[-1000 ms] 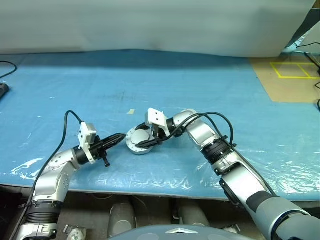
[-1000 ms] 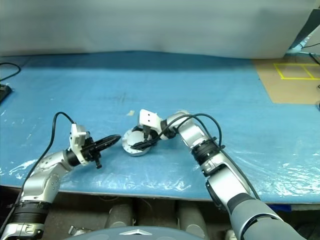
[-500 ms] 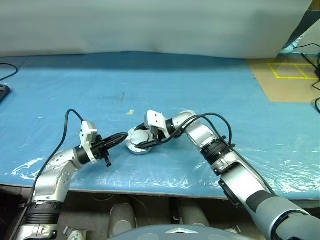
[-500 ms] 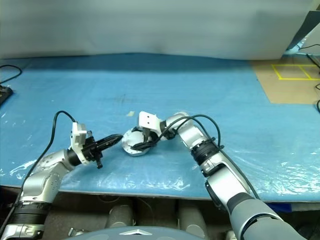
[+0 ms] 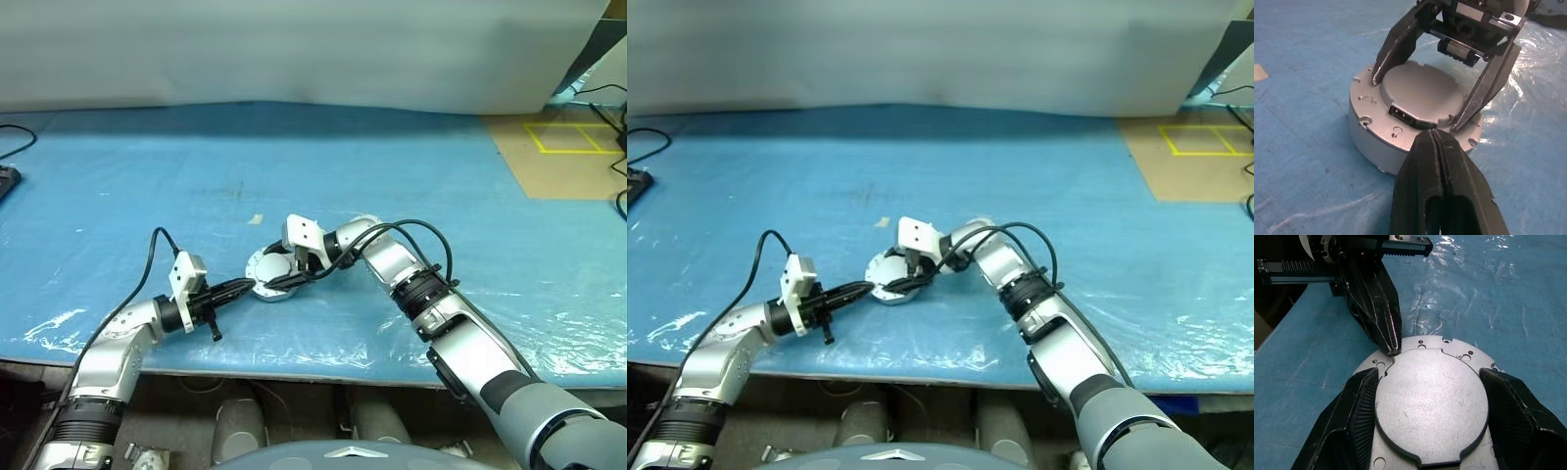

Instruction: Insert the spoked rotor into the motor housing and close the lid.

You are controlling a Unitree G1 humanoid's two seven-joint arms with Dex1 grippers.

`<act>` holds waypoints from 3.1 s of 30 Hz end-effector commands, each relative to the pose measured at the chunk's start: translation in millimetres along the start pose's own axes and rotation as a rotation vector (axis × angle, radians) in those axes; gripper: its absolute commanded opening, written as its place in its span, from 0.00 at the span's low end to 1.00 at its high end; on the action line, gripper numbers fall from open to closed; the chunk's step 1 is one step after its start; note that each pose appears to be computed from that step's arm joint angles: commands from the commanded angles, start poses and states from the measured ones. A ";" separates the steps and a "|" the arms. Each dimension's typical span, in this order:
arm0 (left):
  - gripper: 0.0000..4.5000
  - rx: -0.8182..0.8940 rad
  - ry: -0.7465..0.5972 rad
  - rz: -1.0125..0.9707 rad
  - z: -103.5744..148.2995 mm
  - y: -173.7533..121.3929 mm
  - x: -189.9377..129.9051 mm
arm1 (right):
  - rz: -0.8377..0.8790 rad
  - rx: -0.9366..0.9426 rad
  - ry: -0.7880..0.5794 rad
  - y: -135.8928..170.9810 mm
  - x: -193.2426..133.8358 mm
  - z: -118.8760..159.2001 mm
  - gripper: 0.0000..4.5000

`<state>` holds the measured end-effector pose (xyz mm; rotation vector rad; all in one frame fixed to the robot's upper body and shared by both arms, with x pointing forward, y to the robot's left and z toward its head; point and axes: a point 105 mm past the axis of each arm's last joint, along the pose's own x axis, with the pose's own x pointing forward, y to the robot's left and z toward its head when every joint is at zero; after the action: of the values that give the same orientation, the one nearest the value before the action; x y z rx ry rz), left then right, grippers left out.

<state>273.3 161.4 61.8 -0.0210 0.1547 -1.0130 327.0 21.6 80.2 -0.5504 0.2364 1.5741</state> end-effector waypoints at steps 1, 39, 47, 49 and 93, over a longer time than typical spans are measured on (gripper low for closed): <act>0.00 0.033 0.020 0.019 -2.6 4.4 2.1 | -0.026 0.109 0.191 7.8 -1.1 -55.7 0.66; 0.00 0.015 -0.032 -0.003 -2.7 -1.3 8.2 | -0.140 0.335 -0.290 -9.8 -90.3 26.4 1.00; 0.00 0.012 -0.038 -0.002 -3.0 -2.5 8.8 | -0.122 0.650 -0.287 7.6 -117.6 -0.4 1.00; 0.00 0.011 -0.041 -0.002 -2.8 -2.8 8.8 | -0.107 0.733 -0.299 11.6 -122.2 -3.0 1.00; 0.00 0.036 -0.038 0.032 -4.0 1.1 8.8 | -0.039 1.195 -0.240 31.8 -55.6 -37.7 0.91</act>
<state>280.1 155.2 63.5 -0.0085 0.0755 -0.9830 300.7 -48.7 69.8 0.5589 0.8847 1.1865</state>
